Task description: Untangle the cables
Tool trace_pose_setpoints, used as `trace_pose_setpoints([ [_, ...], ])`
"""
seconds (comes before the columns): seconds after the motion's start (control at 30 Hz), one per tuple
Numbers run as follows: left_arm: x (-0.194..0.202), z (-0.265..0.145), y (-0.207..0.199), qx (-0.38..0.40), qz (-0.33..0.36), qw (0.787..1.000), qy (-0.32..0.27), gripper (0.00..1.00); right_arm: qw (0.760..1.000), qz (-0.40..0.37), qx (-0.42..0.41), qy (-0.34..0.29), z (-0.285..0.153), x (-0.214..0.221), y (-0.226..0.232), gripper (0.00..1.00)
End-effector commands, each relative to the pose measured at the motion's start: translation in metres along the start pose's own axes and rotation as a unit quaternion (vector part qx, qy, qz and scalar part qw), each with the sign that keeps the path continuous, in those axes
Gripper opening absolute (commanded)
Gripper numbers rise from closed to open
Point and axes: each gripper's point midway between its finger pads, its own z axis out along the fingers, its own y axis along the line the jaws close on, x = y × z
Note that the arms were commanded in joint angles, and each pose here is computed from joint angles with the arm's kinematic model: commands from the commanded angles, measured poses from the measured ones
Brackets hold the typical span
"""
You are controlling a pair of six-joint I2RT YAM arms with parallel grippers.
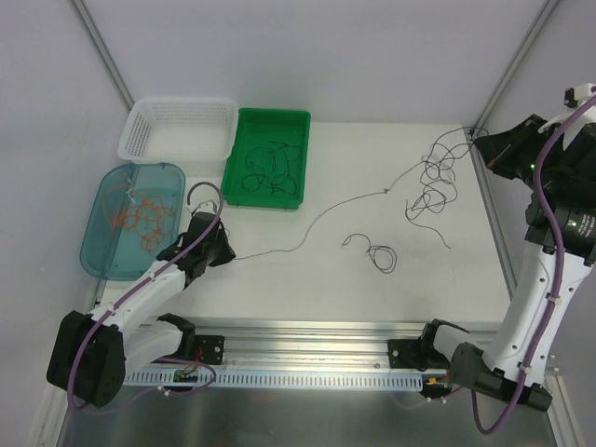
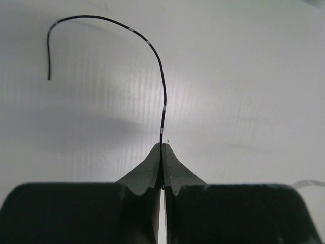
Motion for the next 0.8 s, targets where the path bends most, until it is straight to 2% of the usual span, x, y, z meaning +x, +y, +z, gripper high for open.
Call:
trace_pose_setpoints([
  [0.0,0.015,0.004,0.028,-0.049,-0.004,0.999,0.018,0.0,0.995,-0.015,-0.007,-0.096,-0.016,-0.055,0.011,0.01],
  [0.1,0.017,0.005,0.03,-0.049,-0.007,0.999,0.023,0.0,0.995,0.002,-0.034,-0.091,-0.011,-0.057,0.016,0.01],
  [0.17,0.014,0.003,0.024,-0.034,-0.007,0.999,0.021,0.0,0.993,0.0,-0.094,-0.071,-0.008,-0.047,0.037,0.01],
  [0.37,-0.001,-0.015,-0.013,0.059,0.003,0.998,0.006,0.01,0.989,-0.007,-0.139,0.051,0.016,0.05,0.045,0.01],
  [0.4,-0.005,-0.022,-0.021,0.08,0.007,0.997,-0.002,0.14,0.988,-0.008,-0.14,0.068,0.018,0.065,0.043,0.01],
  [0.43,-0.005,-0.028,-0.03,0.106,0.014,0.994,0.001,0.21,0.985,-0.001,-0.138,0.1,0.023,0.089,0.037,0.01],
  [0.5,-0.011,-0.042,-0.046,0.147,0.033,0.988,-0.016,0.42,0.978,-0.02,-0.157,0.134,0.02,0.118,0.045,0.01],
  [0.53,-0.011,-0.049,-0.054,0.171,0.048,0.984,-0.019,0.63,0.976,-0.019,-0.152,0.158,0.022,0.138,0.041,0.01],
  [0.6,-0.015,-0.066,-0.074,0.223,0.077,0.971,-0.039,0.74,0.969,-0.032,-0.17,0.178,0.016,0.156,0.05,0.01],
  [0.63,-0.015,-0.071,-0.082,0.245,0.096,0.964,-0.047,0.83,0.968,-0.033,-0.166,0.184,0.016,0.162,0.05,0.01],
  [0.7,-0.013,-0.091,-0.108,0.311,0.136,0.938,-0.068,0.91,0.964,-0.037,-0.173,0.198,0.013,0.175,0.055,0.01],
  [0.77,-0.005,-0.101,-0.122,0.35,0.189,0.914,-0.081,0.93,0.96,-0.041,-0.186,0.207,0.01,0.181,0.063,0.01],
])
